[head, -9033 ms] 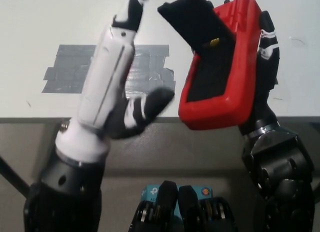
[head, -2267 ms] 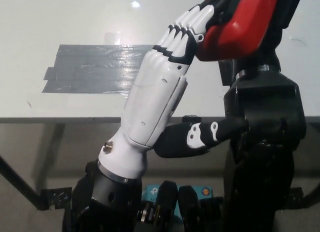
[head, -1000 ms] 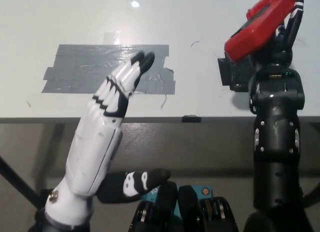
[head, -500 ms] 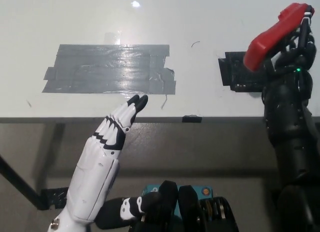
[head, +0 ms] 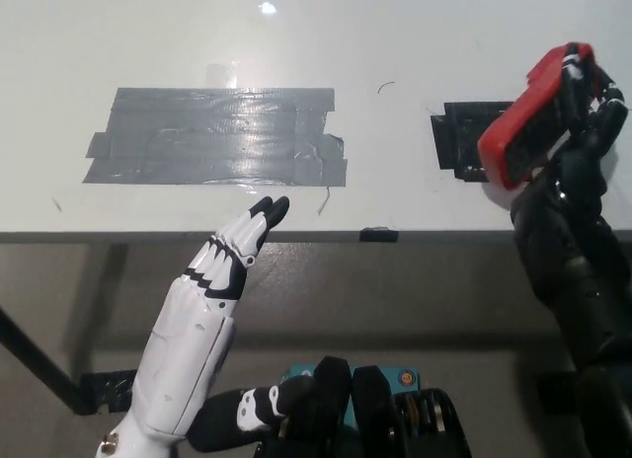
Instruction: The robot first picks the multimeter with right hand and then unfolds the black stand on the back of it using left hand
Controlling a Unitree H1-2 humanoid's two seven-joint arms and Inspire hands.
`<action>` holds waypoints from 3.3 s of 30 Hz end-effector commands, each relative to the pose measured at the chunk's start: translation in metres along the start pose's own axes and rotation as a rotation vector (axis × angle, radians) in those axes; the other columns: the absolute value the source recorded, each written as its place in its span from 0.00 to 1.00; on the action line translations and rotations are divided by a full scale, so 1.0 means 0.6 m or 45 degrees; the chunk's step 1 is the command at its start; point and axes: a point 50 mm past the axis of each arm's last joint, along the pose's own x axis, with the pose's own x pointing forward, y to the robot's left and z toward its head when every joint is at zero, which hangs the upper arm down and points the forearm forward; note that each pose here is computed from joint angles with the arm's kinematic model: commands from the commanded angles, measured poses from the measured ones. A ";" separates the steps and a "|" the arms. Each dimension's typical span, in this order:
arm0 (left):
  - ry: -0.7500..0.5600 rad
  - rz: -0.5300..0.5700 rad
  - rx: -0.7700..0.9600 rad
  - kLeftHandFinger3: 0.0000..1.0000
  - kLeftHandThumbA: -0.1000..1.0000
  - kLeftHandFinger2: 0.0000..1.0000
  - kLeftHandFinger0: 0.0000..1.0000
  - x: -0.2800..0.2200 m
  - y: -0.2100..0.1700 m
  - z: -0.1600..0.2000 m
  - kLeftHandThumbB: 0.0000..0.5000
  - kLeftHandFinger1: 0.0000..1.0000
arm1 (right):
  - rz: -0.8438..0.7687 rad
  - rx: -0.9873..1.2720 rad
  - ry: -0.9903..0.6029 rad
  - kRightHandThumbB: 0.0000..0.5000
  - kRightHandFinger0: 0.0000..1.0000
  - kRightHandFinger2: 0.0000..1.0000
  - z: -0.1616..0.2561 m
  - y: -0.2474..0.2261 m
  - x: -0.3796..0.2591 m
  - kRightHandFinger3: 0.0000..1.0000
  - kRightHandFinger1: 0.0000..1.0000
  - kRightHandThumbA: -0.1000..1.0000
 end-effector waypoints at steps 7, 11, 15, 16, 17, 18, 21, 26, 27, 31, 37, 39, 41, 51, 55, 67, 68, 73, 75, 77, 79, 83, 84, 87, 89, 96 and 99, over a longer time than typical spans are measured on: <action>-0.097 0.055 -0.004 1.00 1.00 1.00 1.00 -0.005 0.014 0.007 0.56 1.00 | 0.256 -0.699 -0.943 0.51 0.00 0.44 0.182 0.100 0.010 0.57 0.05 0.05; -0.092 0.059 0.010 1.00 1.00 1.00 1.00 -0.005 0.016 0.005 0.55 1.00 | 0.414 -0.771 -0.785 0.71 0.33 0.81 0.173 0.101 0.020 0.96 0.49 0.42; -0.087 0.060 -0.012 1.00 1.00 1.00 1.00 -0.007 0.015 0.004 0.58 1.00 | 0.609 -0.878 -0.728 0.94 1.00 1.00 0.162 0.090 0.028 1.00 1.00 0.65; -0.084 0.053 -0.014 1.00 1.00 1.00 1.00 -0.008 0.016 0.004 0.59 1.00 | 0.622 -0.880 -0.715 0.98 1.00 1.00 0.159 0.086 0.028 1.00 1.00 0.70; -0.083 0.051 -0.013 1.00 1.00 1.00 1.00 -0.008 0.016 0.004 0.59 1.00 | 0.624 -0.879 -0.715 0.98 1.00 1.00 0.158 0.084 0.028 1.00 1.00 0.71; -0.083 0.049 -0.015 1.00 1.00 1.00 1.00 -0.006 0.017 0.005 0.59 1.00 | 0.623 -0.867 -0.724 0.97 1.00 1.00 0.161 0.082 0.028 1.00 1.00 0.73; -0.083 0.057 -0.019 1.00 1.00 1.00 1.00 -0.006 0.015 0.005 0.59 1.00 | 0.625 -0.810 -0.732 0.90 1.00 1.00 0.170 0.079 0.024 1.00 1.00 0.72; -0.080 0.053 -0.021 1.00 1.00 1.00 1.00 -0.008 0.012 0.003 0.58 1.00 | 0.610 -0.766 -0.792 0.89 1.00 1.00 0.188 0.076 0.012 1.00 1.00 0.83; -0.082 0.054 -0.019 1.00 1.00 1.00 1.00 -0.008 0.012 0.003 0.57 1.00 | 0.601 -0.750 -0.822 0.89 1.00 1.00 0.198 0.075 0.008 1.00 1.00 0.85; -0.098 0.062 -0.005 1.00 1.00 1.00 1.00 -0.004 0.012 0.000 0.55 1.00 | 0.611 -0.697 -0.864 0.90 1.00 1.00 0.230 0.075 -0.002 1.00 1.00 0.90; -0.112 0.069 -0.007 1.00 1.00 1.00 1.00 0.009 0.013 -0.007 0.55 1.00 | 0.666 -0.591 -1.040 0.92 1.00 1.00 0.311 0.065 -0.051 1.00 1.00 1.00; -0.125 0.077 -0.009 1.00 1.00 1.00 1.00 0.022 0.014 -0.018 0.54 1.00 | 0.722 -0.475 -1.209 0.87 1.00 1.00 0.357 0.049 -0.108 1.00 1.00 0.97; -0.114 0.078 -0.019 1.00 1.00 1.00 1.00 0.034 0.017 -0.031 0.58 1.00 | 0.741 -0.414 -1.328 0.90 1.00 1.00 0.384 0.031 -0.163 1.00 1.00 0.99; 0.065 0.036 -0.056 1.00 1.00 1.00 1.00 0.037 0.033 -0.148 0.36 1.00 | 0.911 -0.278 -1.653 0.87 1.00 1.00 0.328 -0.142 -0.363 1.00 1.00 0.99; 0.202 0.039 -0.129 1.00 1.00 1.00 1.00 0.033 0.030 -0.204 0.30 1.00 | 0.885 -0.274 -1.512 0.90 1.00 1.00 0.283 -0.194 -0.367 1.00 1.00 0.97; 0.416 -0.019 -0.230 1.00 1.00 1.00 1.00 -0.059 -0.005 -0.239 0.37 1.00 | 0.912 -0.320 -1.024 0.78 1.00 1.00 0.069 -0.237 -0.387 1.00 1.00 0.84; 0.441 -0.022 -0.246 1.00 1.00 1.00 1.00 -0.074 -0.008 -0.239 0.39 1.00 | 0.906 -0.340 -0.966 0.77 1.00 1.00 0.037 -0.239 -0.382 1.00 1.00 0.83; 0.565 -0.039 -0.291 1.00 1.00 1.00 1.00 -0.152 -0.016 -0.231 0.41 1.00 | 0.929 -0.537 -0.693 0.77 1.00 1.00 -0.077 -0.283 -0.367 1.00 1.00 0.79; 0.604 -0.047 -0.301 1.00 1.00 1.00 1.00 -0.171 -0.015 -0.231 0.40 1.00 | 0.940 -0.543 -0.577 0.77 1.00 1.00 -0.102 -0.293 -0.364 1.00 1.00 0.78; 0.635 -0.051 -0.322 1.00 1.00 1.00 1.00 -0.183 -0.017 -0.230 0.47 1.00 | 0.949 -0.532 -0.508 0.75 1.00 1.00 -0.112 -0.297 -0.368 1.00 1.00 0.77; 0.648 -0.065 -0.332 1.00 1.00 1.00 1.00 -0.191 -0.023 -0.229 0.47 1.00 | 0.957 -0.533 -0.472 0.75 1.00 1.00 -0.122 -0.303 -0.370 1.00 1.00 0.76; 0.663 -0.088 -0.351 1.00 1.00 1.00 1.00 -0.204 -0.035 -0.228 0.48 1.00 | 0.958 -0.559 -0.432 0.76 1.00 1.00 -0.133 -0.316 -0.375 1.00 1.00 0.76; 0.664 -0.089 -0.353 1.00 1.00 1.00 1.00 -0.207 -0.039 -0.227 0.47 1.00 | 0.957 -0.572 -0.429 0.75 1.00 1.00 -0.135 -0.320 -0.375 1.00 1.00 0.75; 0.662 -0.092 -0.349 1.00 1.00 1.00 1.00 -0.209 -0.043 -0.227 0.46 1.00 | 0.955 -0.576 -0.412 0.73 1.00 1.00 -0.139 -0.325 -0.375 1.00 1.00 0.72; 0.653 -0.091 -0.342 1.00 1.00 1.00 1.00 -0.208 -0.043 -0.227 0.44 1.00 | 0.958 -0.579 -0.408 0.73 1.00 1.00 -0.141 -0.325 -0.374 1.00 1.00 0.72; 0.663 -0.099 -0.335 1.00 1.00 1.00 1.00 -0.212 -0.044 -0.227 0.44 1.00 | 0.977 -0.628 -0.431 0.67 1.00 1.00 -0.137 -0.328 -0.379 1.00 1.00 0.70; 0.656 -0.097 -0.325 1.00 1.00 1.00 1.00 -0.209 -0.042 -0.229 0.43 1.00 | 0.981 -0.630 -0.430 0.67 1.00 1.00 -0.135 -0.325 -0.377 1.00 1.00 0.70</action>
